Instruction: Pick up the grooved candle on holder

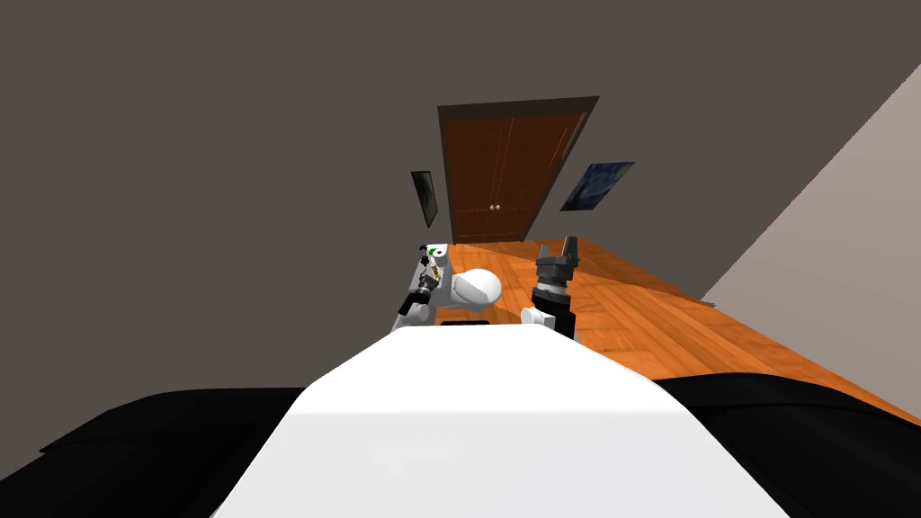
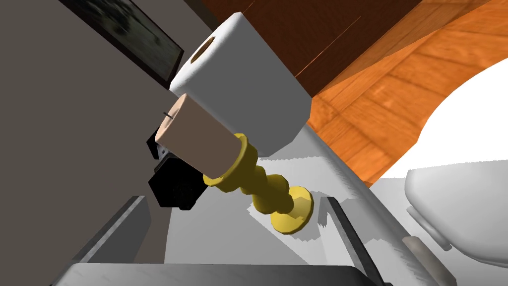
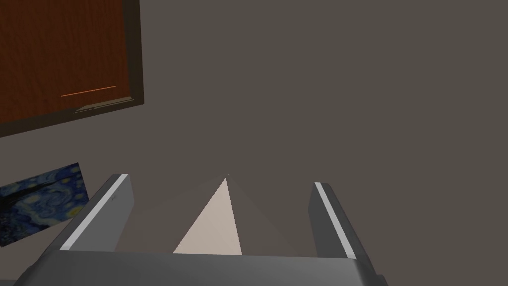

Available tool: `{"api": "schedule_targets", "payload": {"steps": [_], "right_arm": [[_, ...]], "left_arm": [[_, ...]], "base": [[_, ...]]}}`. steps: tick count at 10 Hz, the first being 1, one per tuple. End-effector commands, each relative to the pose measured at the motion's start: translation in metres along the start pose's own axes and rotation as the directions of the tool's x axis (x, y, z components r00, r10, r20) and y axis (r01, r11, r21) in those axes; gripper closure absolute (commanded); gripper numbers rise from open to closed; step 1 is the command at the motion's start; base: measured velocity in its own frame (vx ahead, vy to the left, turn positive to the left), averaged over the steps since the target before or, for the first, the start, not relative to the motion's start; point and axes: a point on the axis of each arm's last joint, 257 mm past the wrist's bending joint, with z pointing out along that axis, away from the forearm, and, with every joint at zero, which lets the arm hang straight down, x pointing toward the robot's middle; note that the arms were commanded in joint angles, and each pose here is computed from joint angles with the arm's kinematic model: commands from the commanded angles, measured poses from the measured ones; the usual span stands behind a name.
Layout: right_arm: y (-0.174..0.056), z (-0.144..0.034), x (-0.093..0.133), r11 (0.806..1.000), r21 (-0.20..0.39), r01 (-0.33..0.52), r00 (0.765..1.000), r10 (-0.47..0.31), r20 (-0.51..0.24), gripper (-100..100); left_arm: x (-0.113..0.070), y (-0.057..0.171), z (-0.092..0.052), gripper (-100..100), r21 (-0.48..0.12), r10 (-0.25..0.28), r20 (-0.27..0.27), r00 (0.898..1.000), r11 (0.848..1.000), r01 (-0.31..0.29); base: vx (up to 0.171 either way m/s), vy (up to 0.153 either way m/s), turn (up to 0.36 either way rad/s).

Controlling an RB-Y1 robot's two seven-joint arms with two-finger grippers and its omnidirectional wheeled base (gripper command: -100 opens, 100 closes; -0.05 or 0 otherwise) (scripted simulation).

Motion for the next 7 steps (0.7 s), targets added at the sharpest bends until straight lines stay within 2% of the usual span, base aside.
{"api": "schedule_targets", "payload": {"steps": [1,2,4,5,7], "right_arm": [[0.0,0.0,0.0,1.0,0.0,0.0,1.0,0.0,0.0,0],[0.0,0.0,0.0,1.0,0.0,0.0,1.0,0.0,0.0,0],[0.0,0.0,0.0,1.0,0.0,0.0,1.0,0.0,0.0,0],[0.0,0.0,0.0,1.0,0.0,0.0,1.0,0.0,0.0,0],[0.0,0.0,0.0,1.0,0.0,0.0,1.0,0.0,0.0,0]], "left_arm": [[0.0,0.0,0.0,0,0.0,0.0,0.0,1.0,1.0,0.0],[0.006,-0.002,0.014,-100,0.016,-0.008,-0.017,1.0,1.0,0.009],[0.006,0.005,0.025,-100,-0.001,-0.005,-0.015,1.0,1.0,0.005],[0.014,0.0,0.035,-100,0.019,-0.015,-0.033,0.999,1.0,0.015],[0.018,0.005,0.049,-100,0.005,-0.009,-0.039,0.999,1.0,0.01]], "base": [[0.016,0.0,0.002],[-0.043,0.018,0.09],[-0.058,0.019,0.014],[-0.072,0.013,0.081],[-0.044,0.011,0.02]]}}
